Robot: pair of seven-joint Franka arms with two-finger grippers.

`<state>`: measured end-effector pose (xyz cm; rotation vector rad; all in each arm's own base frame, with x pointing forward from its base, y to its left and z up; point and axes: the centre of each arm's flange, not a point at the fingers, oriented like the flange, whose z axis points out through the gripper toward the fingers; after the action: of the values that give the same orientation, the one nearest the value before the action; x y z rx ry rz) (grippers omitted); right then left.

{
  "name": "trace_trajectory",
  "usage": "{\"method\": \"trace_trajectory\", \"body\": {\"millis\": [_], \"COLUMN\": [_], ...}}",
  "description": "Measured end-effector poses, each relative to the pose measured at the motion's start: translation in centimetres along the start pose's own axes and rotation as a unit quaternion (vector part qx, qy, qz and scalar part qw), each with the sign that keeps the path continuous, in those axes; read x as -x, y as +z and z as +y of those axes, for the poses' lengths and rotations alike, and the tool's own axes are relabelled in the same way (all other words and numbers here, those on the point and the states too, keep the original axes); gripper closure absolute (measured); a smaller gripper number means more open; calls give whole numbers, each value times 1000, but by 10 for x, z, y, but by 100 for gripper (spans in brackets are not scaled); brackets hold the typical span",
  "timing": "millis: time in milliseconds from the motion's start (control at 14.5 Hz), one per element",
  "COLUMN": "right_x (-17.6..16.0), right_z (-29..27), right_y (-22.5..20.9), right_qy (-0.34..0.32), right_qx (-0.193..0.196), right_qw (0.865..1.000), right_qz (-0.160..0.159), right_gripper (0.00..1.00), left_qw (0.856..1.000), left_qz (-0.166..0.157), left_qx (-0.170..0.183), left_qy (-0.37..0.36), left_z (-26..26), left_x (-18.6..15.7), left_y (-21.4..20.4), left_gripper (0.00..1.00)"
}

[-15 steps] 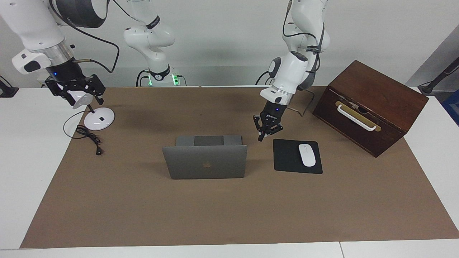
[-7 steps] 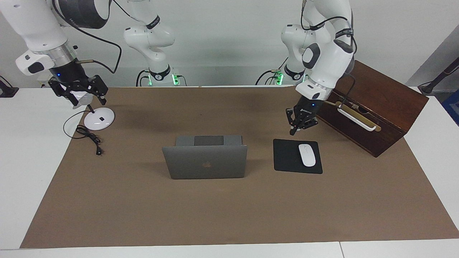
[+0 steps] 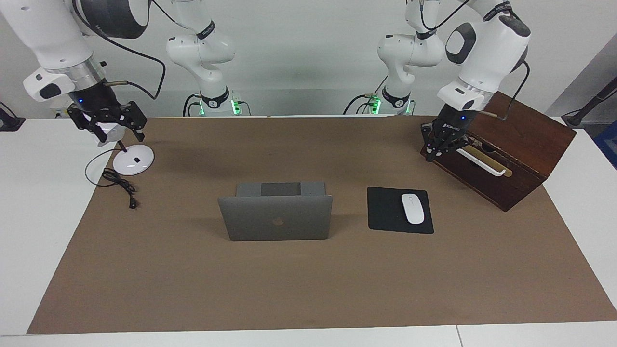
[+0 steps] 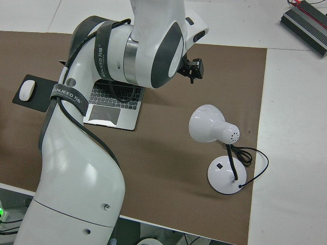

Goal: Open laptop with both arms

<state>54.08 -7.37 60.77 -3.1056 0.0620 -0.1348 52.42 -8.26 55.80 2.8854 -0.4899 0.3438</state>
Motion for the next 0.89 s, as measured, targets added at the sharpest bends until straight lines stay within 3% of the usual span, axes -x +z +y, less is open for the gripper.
{"method": "trace_trajectory", "body": {"millis": [344, 550, 894], "right_x": [3, 4, 11], "right_z": [-1, -1, -1], "right_y": [1, 0, 2], "right_qy": [0, 0, 0], "right_qx": [-1, -2, -5], "right_qw": [1000, 1000, 999], "right_qz": [-10, -13, -36], "right_gripper": [0, 0, 0], "left_qw": [999, 998, 997], "left_qz": [-37, -43, -45], "left_qx": [-27, -35, -41], "left_qy": [-4, -25, -45], "left_z": [-46, -71, -91], "left_x": [8, 16, 22], "left_y": [-54, -83, -93], "left_gripper": [99, 99, 99]}}
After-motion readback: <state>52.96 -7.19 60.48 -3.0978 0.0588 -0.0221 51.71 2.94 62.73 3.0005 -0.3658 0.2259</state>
